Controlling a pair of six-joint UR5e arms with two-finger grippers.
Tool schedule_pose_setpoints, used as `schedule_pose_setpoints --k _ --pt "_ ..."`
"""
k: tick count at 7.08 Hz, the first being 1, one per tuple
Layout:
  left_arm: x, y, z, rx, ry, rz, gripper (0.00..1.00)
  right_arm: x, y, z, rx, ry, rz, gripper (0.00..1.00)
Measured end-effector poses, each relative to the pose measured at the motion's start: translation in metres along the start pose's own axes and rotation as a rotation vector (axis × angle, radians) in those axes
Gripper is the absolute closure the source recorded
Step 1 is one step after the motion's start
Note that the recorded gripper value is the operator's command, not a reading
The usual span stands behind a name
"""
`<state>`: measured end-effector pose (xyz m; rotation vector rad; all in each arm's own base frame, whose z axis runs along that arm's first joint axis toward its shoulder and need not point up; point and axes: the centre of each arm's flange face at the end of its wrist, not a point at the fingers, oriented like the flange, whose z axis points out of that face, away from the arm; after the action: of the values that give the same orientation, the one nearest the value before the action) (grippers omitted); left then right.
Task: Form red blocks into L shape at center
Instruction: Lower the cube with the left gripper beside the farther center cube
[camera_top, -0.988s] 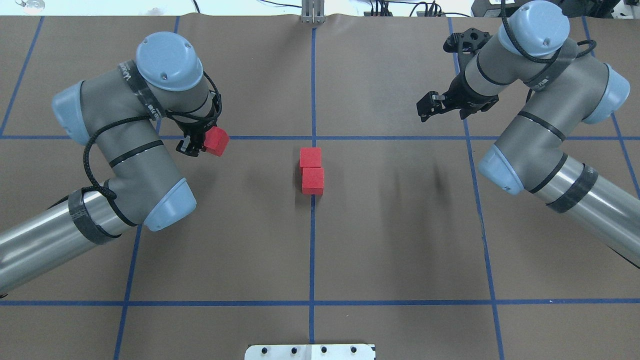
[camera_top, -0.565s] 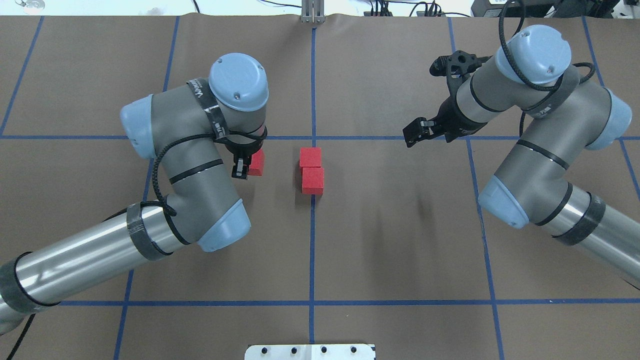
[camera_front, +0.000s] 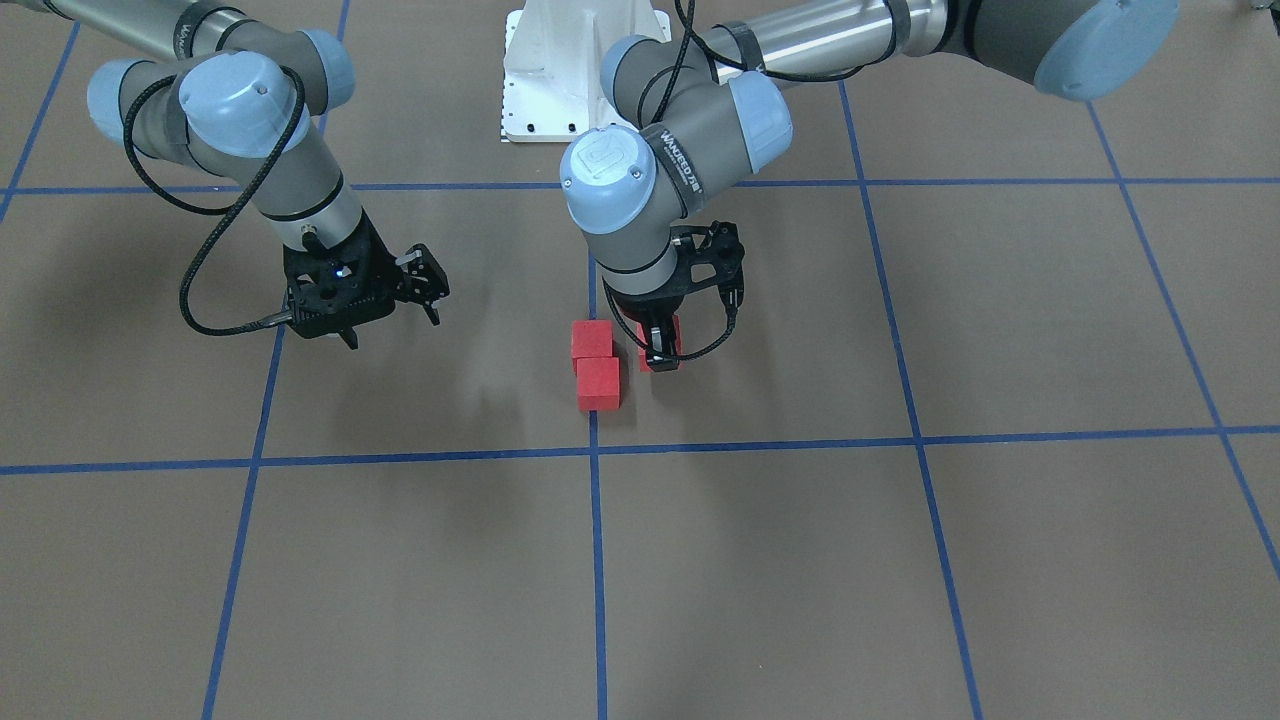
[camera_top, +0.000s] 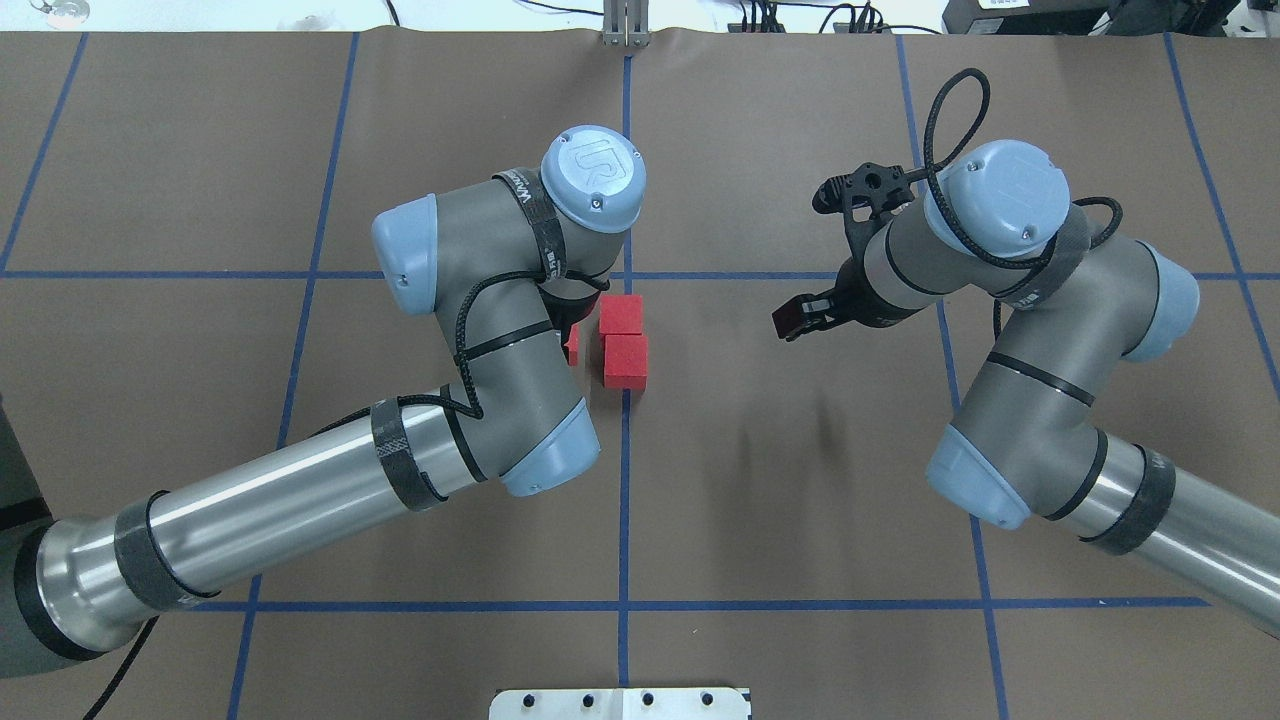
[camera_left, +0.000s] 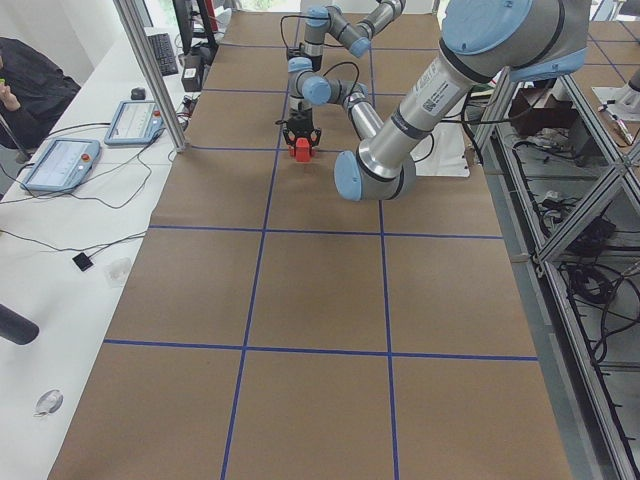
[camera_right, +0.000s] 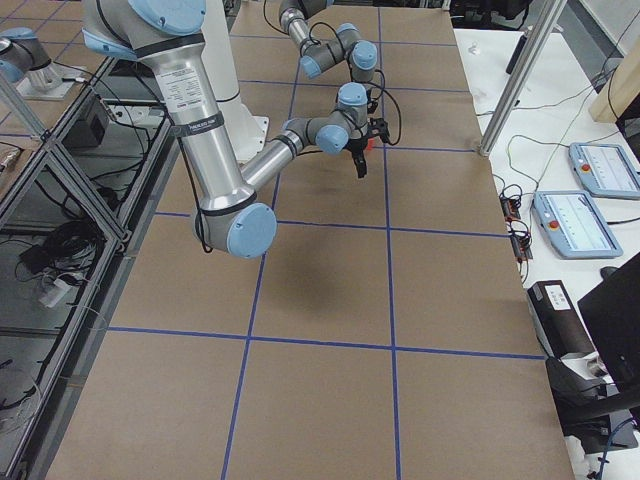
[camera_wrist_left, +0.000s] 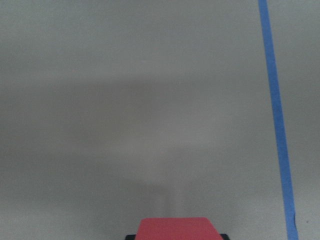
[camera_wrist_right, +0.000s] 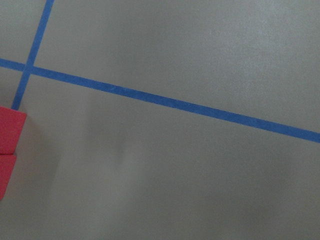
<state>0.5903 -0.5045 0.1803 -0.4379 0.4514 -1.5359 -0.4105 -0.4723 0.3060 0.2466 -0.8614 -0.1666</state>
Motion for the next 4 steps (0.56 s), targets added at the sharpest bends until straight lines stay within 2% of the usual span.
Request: schedule_pose_setpoints --k 2,4 --pt "0.009 -0.002 0.003 -0.005 0.008 -0.004 1.00 0.022 -0.014 -0.028 -0.022 0.026 0.008 0.01" --pt "0.027 -0.006 0.003 -0.033 0.033 -0.013 1.00 0.028 -0.017 -0.037 -0.036 0.036 -0.006 0.01"
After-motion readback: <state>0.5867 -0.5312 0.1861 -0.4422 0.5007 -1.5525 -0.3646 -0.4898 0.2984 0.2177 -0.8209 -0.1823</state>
